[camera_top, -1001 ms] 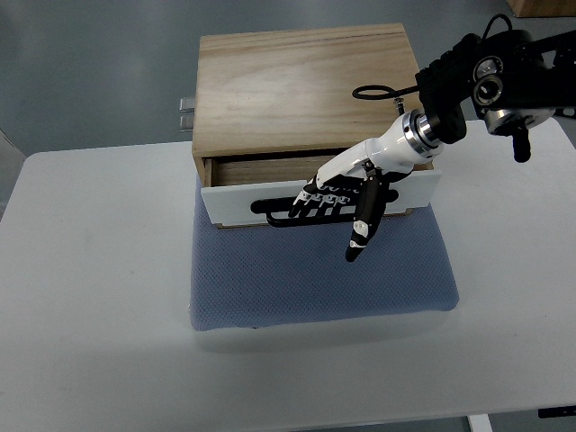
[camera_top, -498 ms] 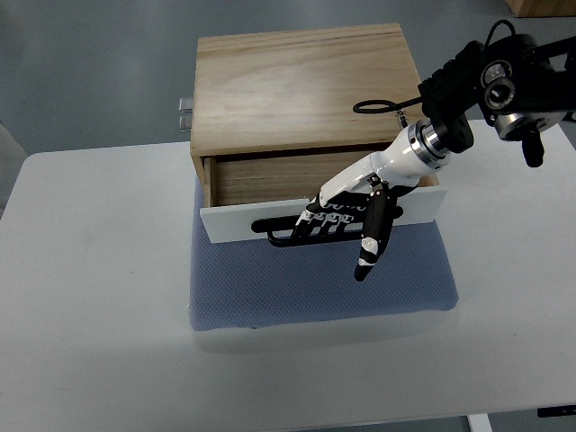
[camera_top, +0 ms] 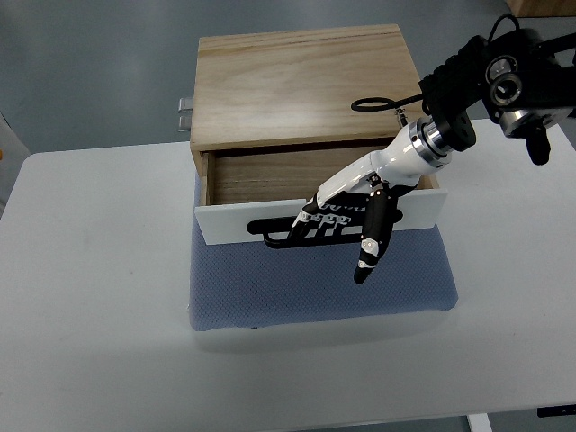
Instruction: Open wood drawer with right hand
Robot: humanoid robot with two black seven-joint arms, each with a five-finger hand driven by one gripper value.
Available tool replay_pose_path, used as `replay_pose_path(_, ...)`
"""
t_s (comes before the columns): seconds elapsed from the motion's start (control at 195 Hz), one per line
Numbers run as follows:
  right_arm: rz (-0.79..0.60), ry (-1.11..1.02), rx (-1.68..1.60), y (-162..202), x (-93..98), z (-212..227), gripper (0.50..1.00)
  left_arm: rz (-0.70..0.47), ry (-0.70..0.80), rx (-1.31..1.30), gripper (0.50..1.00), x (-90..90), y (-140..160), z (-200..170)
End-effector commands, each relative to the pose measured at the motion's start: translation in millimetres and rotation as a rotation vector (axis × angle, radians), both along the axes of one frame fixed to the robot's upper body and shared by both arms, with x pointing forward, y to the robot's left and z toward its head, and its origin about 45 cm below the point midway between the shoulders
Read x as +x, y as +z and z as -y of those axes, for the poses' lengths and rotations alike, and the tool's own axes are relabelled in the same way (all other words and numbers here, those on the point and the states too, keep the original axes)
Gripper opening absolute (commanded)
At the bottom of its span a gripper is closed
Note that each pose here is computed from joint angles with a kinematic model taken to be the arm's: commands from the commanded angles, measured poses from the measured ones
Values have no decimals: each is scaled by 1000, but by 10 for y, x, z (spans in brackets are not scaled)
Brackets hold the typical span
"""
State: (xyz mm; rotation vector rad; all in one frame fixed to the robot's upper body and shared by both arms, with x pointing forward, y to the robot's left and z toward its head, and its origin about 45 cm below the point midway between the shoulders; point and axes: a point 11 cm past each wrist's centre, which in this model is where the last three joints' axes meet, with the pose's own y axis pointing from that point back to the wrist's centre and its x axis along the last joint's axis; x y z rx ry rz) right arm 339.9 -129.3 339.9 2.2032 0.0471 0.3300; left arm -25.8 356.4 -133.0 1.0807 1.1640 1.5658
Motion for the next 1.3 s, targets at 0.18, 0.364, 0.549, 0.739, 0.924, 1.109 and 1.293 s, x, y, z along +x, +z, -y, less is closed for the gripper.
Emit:
replay_pose_path(0.18, -22, 23, 7, -24, -100, -28, 942, 0, -1, 0, 1000, 0, 0, 0)
replay_pose_path(0.364, -21, 22, 5, -28, -94, -27, 942, 0, -1, 0, 1000, 0, 0, 0)
replay_pose_path(0.549, -24, 23, 4, -44, -93, -35, 942, 0, 1, 0, 1000, 0, 0, 0)
replay_pose_path(0.739, -15, 19, 2, -21, -77, -17, 942, 0, -1, 0, 1000, 0, 0, 0)
replay_pose_path(0.924, 2, 24, -3, 32, -66, -29, 942, 0, -1, 0, 1000, 0, 0, 0)
replay_pose_path(1.109, 17, 28, -7, 77, -54, -39, 942, 0, -1, 0, 1000, 0, 0, 0)
replay_pose_path(1.293, 18, 32, -14, 67, -59, -38, 942, 0, -1, 0, 1000, 0, 0, 0)
